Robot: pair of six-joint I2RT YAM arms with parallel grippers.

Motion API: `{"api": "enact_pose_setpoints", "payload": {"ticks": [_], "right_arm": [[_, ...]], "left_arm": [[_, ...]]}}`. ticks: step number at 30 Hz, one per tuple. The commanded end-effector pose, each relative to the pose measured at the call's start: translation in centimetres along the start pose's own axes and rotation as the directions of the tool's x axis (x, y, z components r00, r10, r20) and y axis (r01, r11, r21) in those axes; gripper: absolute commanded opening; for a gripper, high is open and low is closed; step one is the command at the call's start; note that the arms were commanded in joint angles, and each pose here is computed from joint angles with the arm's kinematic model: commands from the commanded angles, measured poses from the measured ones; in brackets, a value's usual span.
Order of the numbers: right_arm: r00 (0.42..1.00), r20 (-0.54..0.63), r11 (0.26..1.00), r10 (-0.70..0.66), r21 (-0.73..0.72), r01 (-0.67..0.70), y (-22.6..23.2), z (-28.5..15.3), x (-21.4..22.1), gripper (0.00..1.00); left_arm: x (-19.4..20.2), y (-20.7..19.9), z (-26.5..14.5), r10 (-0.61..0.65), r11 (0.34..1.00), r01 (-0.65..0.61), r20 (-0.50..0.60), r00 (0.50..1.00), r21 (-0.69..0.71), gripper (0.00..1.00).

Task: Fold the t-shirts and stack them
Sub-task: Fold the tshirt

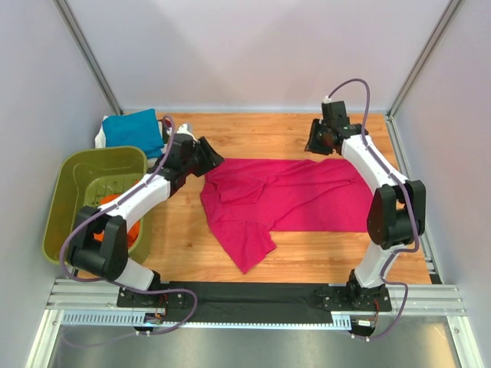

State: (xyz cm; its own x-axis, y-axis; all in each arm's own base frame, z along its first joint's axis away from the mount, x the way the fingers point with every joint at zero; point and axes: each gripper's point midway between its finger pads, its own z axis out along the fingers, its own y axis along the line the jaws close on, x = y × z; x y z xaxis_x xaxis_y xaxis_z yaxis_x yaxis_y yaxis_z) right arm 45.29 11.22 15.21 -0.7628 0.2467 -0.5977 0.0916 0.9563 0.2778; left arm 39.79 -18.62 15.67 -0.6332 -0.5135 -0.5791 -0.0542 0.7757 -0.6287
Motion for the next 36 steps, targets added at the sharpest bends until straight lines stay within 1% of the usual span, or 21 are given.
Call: {"api": "enact_pose_setpoints", "payload": {"ticks": [1,3,4,6,8,9,12,13,15,16,18,19,23,27,31,35,36], "right_arm": [[1.0,-0.01,0.999,0.017,-0.028,-0.017,2.0,0.0,2.0,0.32],[0.998,-0.05,0.999,0.041,-0.032,-0.042,2.4,0.3,4.0,0.32],[0.997,-0.055,0.997,0.044,-0.056,-0.047,3.2,0.3,4.6,0.34],[0.995,-0.086,0.991,0.055,-0.115,-0.065,4.6,0.1,6.2,0.36],[0.989,-0.13,0.983,0.069,-0.16,-0.089,5.9,0.4,8.8,0.43],[0.987,-0.149,0.98,0.057,-0.181,-0.084,6.9,0.4,9.9,0.5],[0.976,-0.213,0.971,0.053,-0.217,-0.1,8.5,1.1,12.3,0.54],[0.974,-0.224,0.968,0.037,-0.234,-0.091,9.5,1.2,13.0,0.54],[0.966,-0.257,0.963,0.037,-0.249,-0.103,10.3,1.6,14.2,0.54],[0.967,-0.254,0.958,0.033,-0.269,-0.103,11.2,1.7,14.5,0.54],[0.958,-0.283,0.948,0.046,-0.289,-0.131,12.0,1.9,15.5,0.54],[0.96,-0.275,0.941,0.05,-0.308,-0.137,12.5,2.1,15.4,0.54],[0.953,-0.297,0.936,0.055,-0.317,-0.153,13.5,2.8,16.6,0.53],[0.949,-0.313,0.941,0.042,-0.308,-0.143,13.9,3.2,17.7,0.53],[0.947,-0.319,0.945,0.042,-0.295,-0.142,13.7,3.6,18.1,0.52],[0.944,-0.328,0.947,0.039,-0.29,-0.14,13.7,3.9,18.4,0.5],[0.943,-0.329,0.947,0.04,-0.289,-0.141,13.6,4.0,18.4,0.5]], "left_arm": [[3.7,0.4,-0.4,-0.043,0.999,0.042,-0.062,0.997,-0.026,0.58],[5.0,0.3,-0.4,-0.057,0.998,0.055,-0.092,0.994,-0.022,0.58],[6.2,0.5,-0.4,-0.053,0.998,0.05,-0.115,0.992,-0.029,0.58],[7.1,0.7,-0.3,-0.047,0.998,0.042,-0.129,0.99,-0.035,0.58],[8.1,1.3,-0.4,-0.034,0.998,0.027,-0.149,0.988,-0.05,0.58],[8.5,1.9,-0.3,-0.012,0.998,0.003,-0.158,0.987,-0.057,0.58],[8.7,3.0,-0.5,0.049,0.994,-0.064,-0.166,0.985,-0.088,0.58],[8.8,3.4,-0.6,0.095,0.991,-0.109,-0.167,0.981,-0.079,0.58],[8.7,3.3,-0.8,0.128,0.989,-0.139,-0.156,0.979,-0.059,0.58],[8.8,3.4,-0.8,0.16,0.984,-0.169,-0.154,0.975,-0.047,0.59],[8.8,3.7,-0.8,0.176,0.982,-0.185,-0.151,0.973,-0.046,0.62],[9.0,3.6,-0.6,0.187,0.98,-0.194,-0.159,0.969,-0.03,0.63],[10.5,4.2,0.2,0.188,0.98,-0.197,-0.218,0.958,-0.018,0.64],[10.9,3.8,1.0,0.2,0.98,-0.199,-0.21,0.957,0.029,0.64],[11.4,3.7,1.6,0.2,0.98,-0.194,-0.231,0.952,0.049,0.63],[11.6,3.8,2.0,0.189,0.982,-0.183,-0.233,0.954,0.046,0.6],[11.5,3.8,2.1,0.185,0.983,-0.179,-0.231,0.955,0.047,0.56]]}}
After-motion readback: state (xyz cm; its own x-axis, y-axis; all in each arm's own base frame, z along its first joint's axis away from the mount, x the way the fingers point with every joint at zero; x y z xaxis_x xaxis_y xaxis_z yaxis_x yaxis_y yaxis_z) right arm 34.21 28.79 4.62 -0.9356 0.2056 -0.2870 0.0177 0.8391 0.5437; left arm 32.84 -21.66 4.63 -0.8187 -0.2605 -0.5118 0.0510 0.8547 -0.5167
